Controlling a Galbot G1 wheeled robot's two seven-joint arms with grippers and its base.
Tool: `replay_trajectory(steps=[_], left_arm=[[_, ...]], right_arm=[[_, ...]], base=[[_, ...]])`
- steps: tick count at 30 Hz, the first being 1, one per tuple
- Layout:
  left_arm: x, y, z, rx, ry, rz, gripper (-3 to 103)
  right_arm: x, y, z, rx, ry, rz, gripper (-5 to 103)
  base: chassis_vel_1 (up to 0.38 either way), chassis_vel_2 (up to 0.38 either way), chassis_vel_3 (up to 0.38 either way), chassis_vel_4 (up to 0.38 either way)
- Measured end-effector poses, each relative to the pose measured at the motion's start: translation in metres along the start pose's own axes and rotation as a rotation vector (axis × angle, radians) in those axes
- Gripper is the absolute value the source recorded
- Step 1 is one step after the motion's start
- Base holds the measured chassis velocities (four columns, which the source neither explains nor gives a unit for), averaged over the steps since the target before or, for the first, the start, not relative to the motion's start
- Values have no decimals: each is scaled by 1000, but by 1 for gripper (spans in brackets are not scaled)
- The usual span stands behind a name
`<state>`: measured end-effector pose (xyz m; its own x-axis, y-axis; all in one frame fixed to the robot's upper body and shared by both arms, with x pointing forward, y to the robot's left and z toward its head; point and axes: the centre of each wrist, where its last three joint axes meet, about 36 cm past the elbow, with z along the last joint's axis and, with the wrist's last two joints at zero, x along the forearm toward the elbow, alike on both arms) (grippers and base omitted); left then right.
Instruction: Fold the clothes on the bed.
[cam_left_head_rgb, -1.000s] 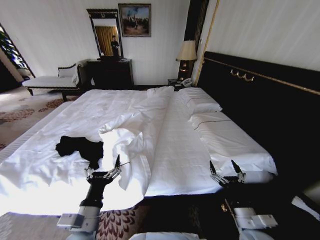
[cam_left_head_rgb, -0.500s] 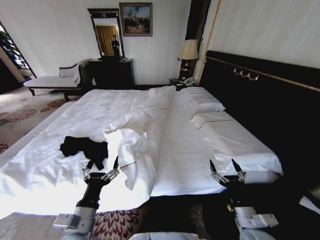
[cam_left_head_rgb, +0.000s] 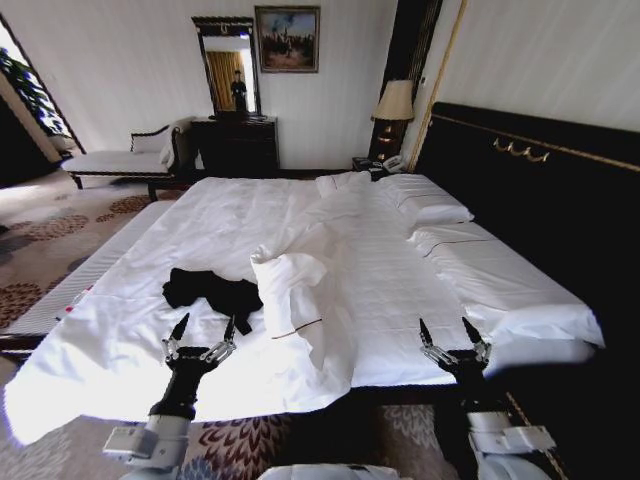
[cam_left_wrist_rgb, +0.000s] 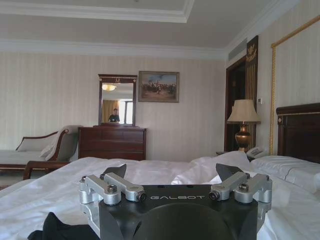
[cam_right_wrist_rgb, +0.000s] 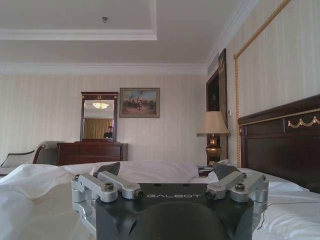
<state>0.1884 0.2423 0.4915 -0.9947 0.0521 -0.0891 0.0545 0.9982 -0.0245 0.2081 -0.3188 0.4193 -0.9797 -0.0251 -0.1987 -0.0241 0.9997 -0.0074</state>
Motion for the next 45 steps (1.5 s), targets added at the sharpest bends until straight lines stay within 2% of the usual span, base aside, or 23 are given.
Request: replay_trajectory(steps=[12,19,25,28,33,34,35,38,39,42,43,45], left_arm=[[8,11,0,-41,8,-47,100],[15,7,2,-65,38,-69,100],[21,2,4,-96,68,-90,100],[23,4,4,-109,72,-132,100],[22,9,3,-92,75,-196,100],[24,12,3,-83,77,-216,100],[24,13,3,-82,78,-221,100],[29,15,3,-80,85,-250,100],[29,15,3,-80,85,-250,100],[31,15,3,-83,93,-270,100],[31,15,3,-83,93,-270,100],[32,15,3,-95,102,-269,100]], right_arm=[[-12,-11,9,-11,0,-18,100],[-24,-15,18,-35,-2,-27,100],[-38,-19,24,-70,-26,-33,100],[-51,-19,28,-102,-50,-28,100],[-72,-17,29,-162,-88,-54,100],[-83,-15,28,-210,-102,-75,100],[-86,-15,28,-222,-103,-78,100],[-110,-14,15,-397,-78,-138,100],[-110,-14,15,-397,-78,-138,100],[-130,0,-17,-643,95,-234,100],[-130,0,-17,-643,95,-234,100],[-140,10,-32,-759,218,-282,100]], base=[[49,45,-49,-52],[0,0,0,0],[1,31,-2,-25],[-7,16,3,-17],[-8,21,4,-32],[0,0,0,0],[0,0,0,0],[0,0,0,0],[0,0,0,0],[0,0,0,0],[0,0,0,0],[0,0,0,0]])
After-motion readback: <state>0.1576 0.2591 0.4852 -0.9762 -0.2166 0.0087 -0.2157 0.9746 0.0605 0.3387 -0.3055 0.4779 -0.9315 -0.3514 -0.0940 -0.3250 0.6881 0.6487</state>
